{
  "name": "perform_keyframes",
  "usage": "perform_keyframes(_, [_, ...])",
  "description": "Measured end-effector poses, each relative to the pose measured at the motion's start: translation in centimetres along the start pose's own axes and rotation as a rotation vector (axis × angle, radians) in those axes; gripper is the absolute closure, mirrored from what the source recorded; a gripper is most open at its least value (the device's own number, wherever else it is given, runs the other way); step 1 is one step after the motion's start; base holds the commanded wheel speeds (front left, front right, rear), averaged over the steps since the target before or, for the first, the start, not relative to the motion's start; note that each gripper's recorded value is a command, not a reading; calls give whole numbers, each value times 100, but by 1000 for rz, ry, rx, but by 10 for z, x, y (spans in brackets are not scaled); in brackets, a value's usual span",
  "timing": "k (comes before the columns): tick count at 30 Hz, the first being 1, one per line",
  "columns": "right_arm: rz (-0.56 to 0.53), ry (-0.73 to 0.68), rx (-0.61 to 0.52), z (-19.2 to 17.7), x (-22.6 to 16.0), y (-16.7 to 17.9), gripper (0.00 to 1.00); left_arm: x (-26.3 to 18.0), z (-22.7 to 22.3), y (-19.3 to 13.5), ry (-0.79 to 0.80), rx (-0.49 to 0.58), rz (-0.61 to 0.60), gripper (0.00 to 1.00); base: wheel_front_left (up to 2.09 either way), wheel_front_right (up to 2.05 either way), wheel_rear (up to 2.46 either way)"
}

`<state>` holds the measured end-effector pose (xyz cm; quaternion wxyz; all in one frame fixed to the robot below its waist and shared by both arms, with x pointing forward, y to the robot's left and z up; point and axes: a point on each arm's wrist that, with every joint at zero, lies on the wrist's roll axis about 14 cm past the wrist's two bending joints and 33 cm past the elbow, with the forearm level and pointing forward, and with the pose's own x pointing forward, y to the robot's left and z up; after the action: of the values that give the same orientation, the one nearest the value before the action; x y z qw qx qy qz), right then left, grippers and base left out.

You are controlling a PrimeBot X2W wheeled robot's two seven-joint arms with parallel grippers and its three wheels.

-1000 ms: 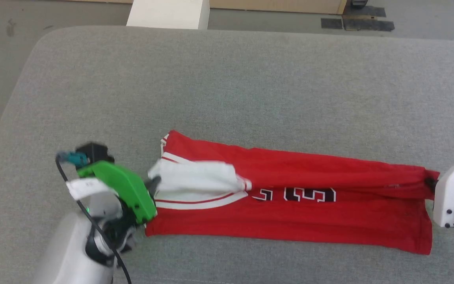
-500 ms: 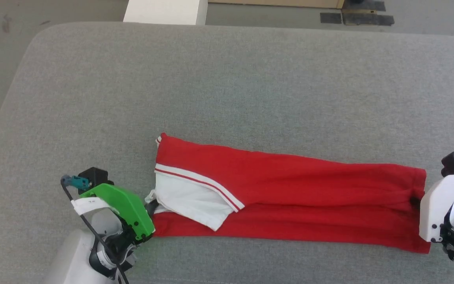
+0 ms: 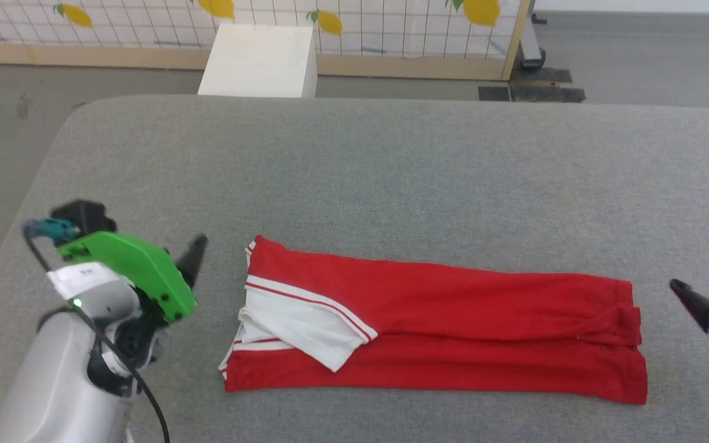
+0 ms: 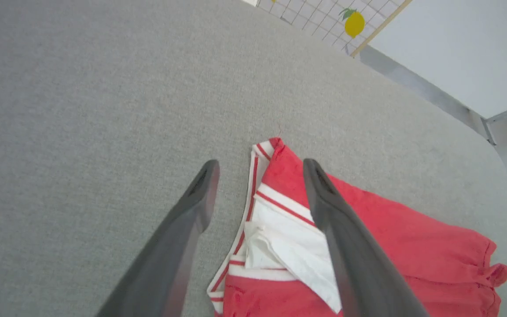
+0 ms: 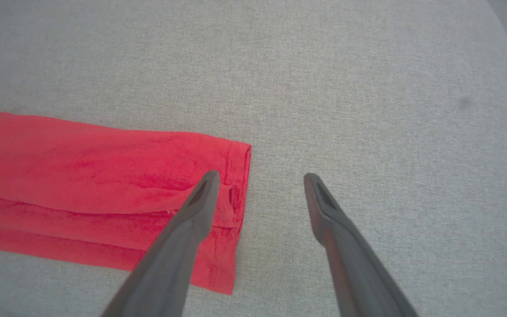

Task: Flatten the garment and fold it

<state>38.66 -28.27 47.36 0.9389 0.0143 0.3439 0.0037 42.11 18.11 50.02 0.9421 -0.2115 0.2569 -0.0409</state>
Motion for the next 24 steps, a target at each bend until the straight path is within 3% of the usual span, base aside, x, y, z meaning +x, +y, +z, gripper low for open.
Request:
perform_keyframes(5, [-39,-3,50,-1,-12,-19,0,-13,55,-16,-301,104,-52,0,0,0,0])
perform_keyframes(12, [-7,100,83,-30,6,-14,0,-19,80,-28,-635,249,-110,0,0,0,0])
perform_keyframes(24, [68,269,66,-71,47,9,0,10,55,-13,-653,330,-87,0,0,0,0])
